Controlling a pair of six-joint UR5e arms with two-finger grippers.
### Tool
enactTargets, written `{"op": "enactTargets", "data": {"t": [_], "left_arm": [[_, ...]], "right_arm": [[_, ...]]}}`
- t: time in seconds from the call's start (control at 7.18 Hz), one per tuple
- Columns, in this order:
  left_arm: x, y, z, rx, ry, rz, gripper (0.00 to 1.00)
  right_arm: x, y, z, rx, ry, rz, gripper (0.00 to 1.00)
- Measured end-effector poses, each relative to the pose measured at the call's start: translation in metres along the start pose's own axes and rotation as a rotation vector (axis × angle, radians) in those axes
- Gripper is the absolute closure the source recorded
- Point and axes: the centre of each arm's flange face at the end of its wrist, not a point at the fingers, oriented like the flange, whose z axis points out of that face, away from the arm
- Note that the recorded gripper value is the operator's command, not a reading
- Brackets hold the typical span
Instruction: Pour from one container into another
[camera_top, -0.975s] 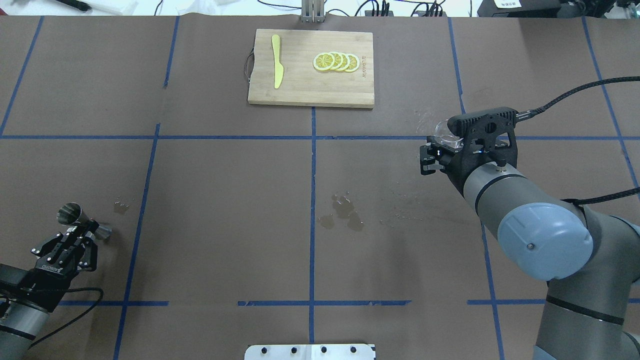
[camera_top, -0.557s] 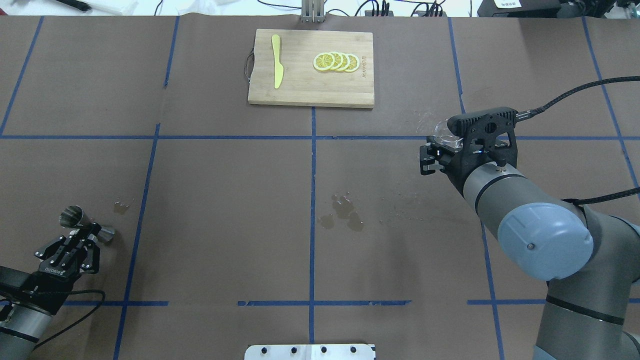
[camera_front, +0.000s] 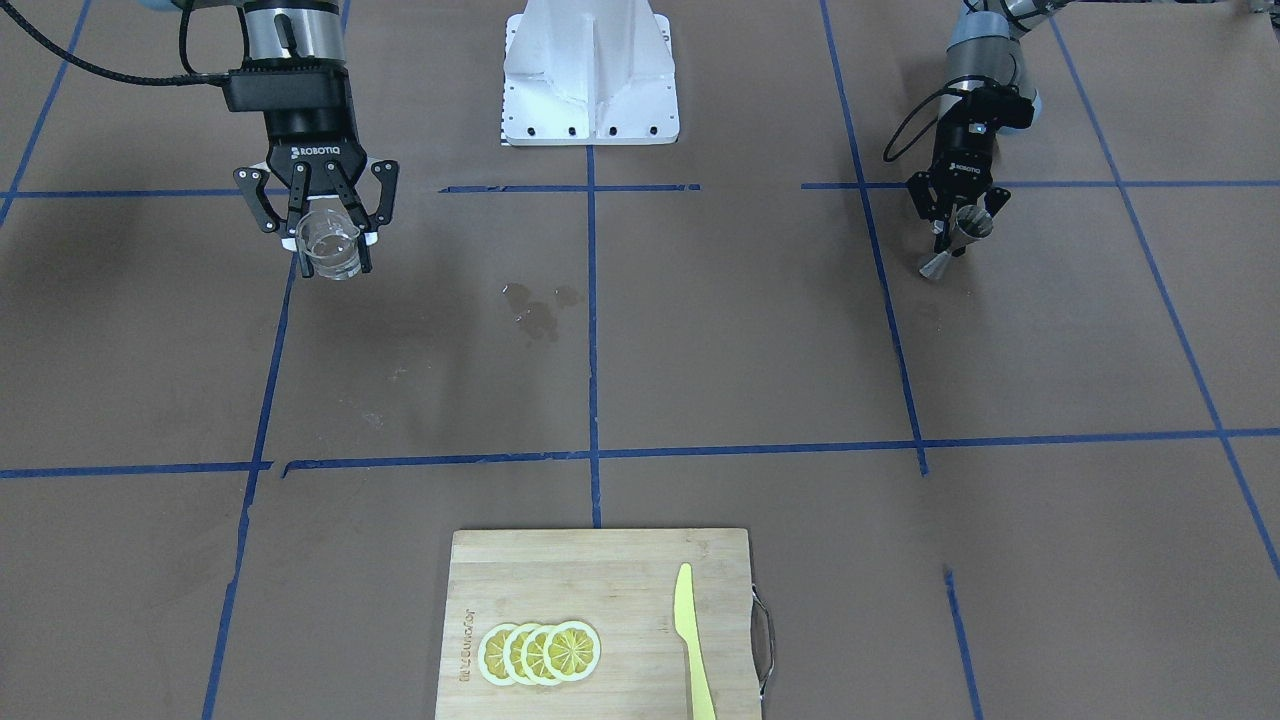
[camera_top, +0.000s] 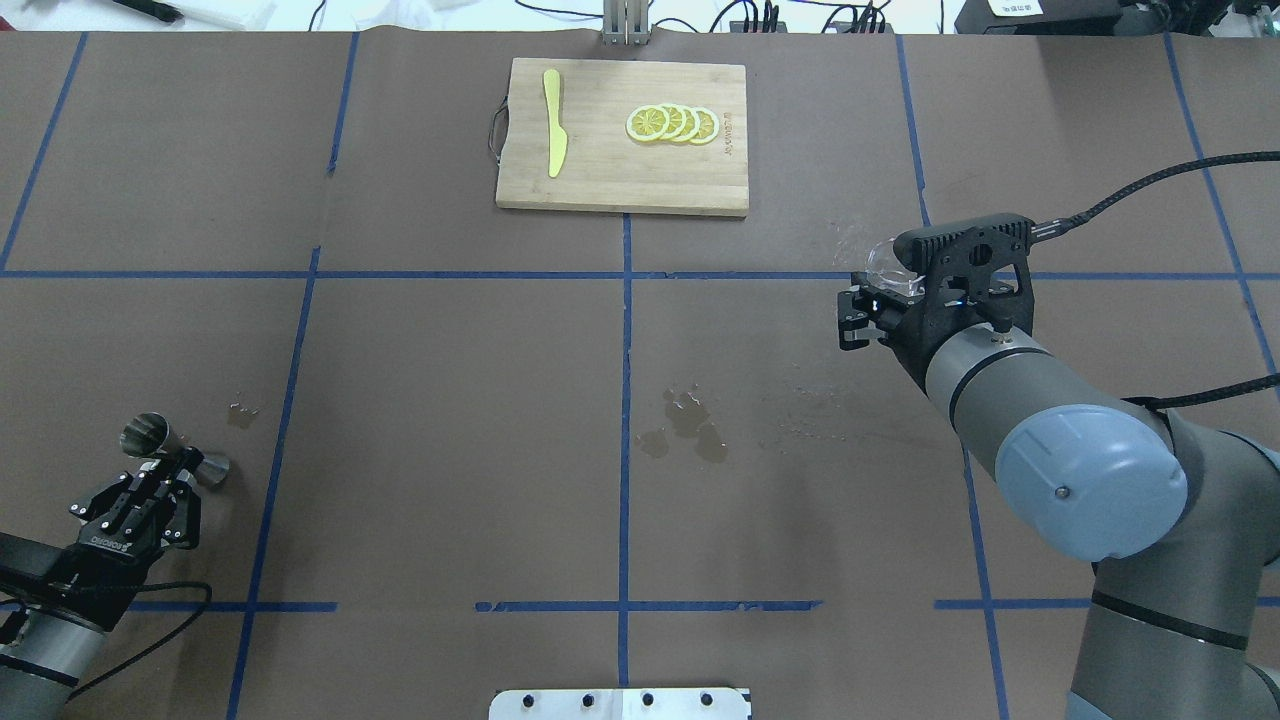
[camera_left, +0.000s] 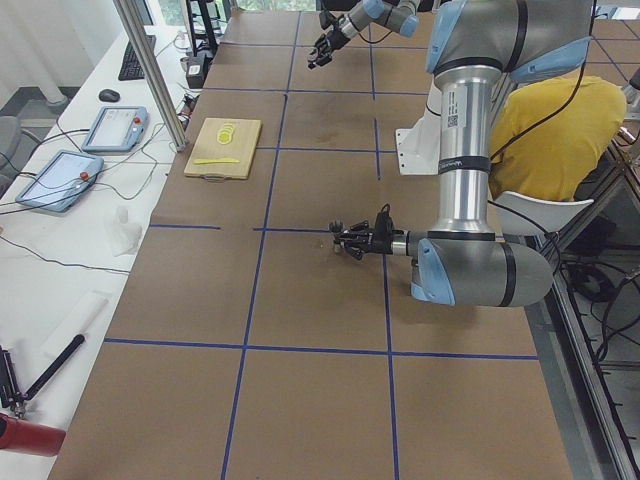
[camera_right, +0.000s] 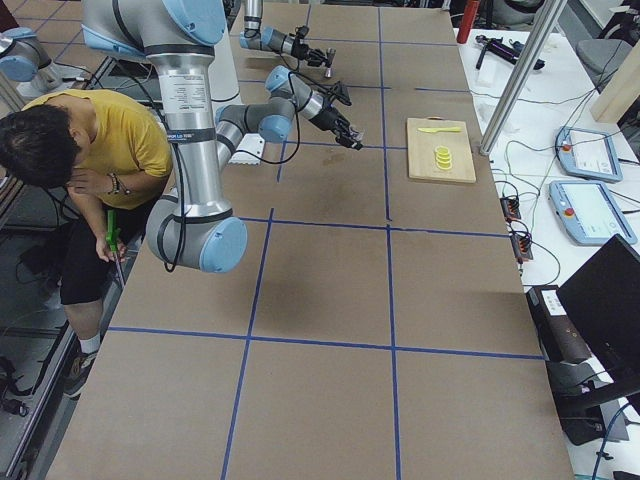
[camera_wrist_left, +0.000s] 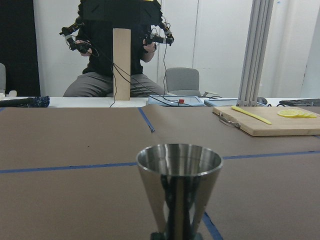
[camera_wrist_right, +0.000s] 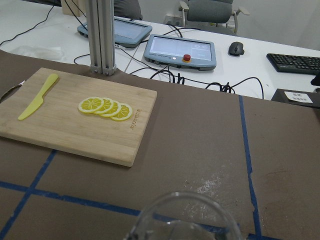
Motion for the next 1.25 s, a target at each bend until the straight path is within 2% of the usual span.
{"op": "enactTargets", "data": {"t": [0.84,1.11,1.25], "left_arm": [[0.001,0.0005,-0.0003,-0.004,0.003,0.031,1.0],[0.0009,0.0012,-0.0002,-0.006,0.003,0.035,0.86],[0.0011,0.0017,-0.0001,-0.007,0.003,0.039,0.83]], "right_arm": [[-0.0016,-0.0011,-0.0006,0.0,-0.004,0.002,0.88],[-0.002,-0.0015,-0.0008,0.001,-0.005,0.003,0.87],[-0.0021,-0.0015,-0.0008,0.001,-0.005,0.003,0.87]]}}
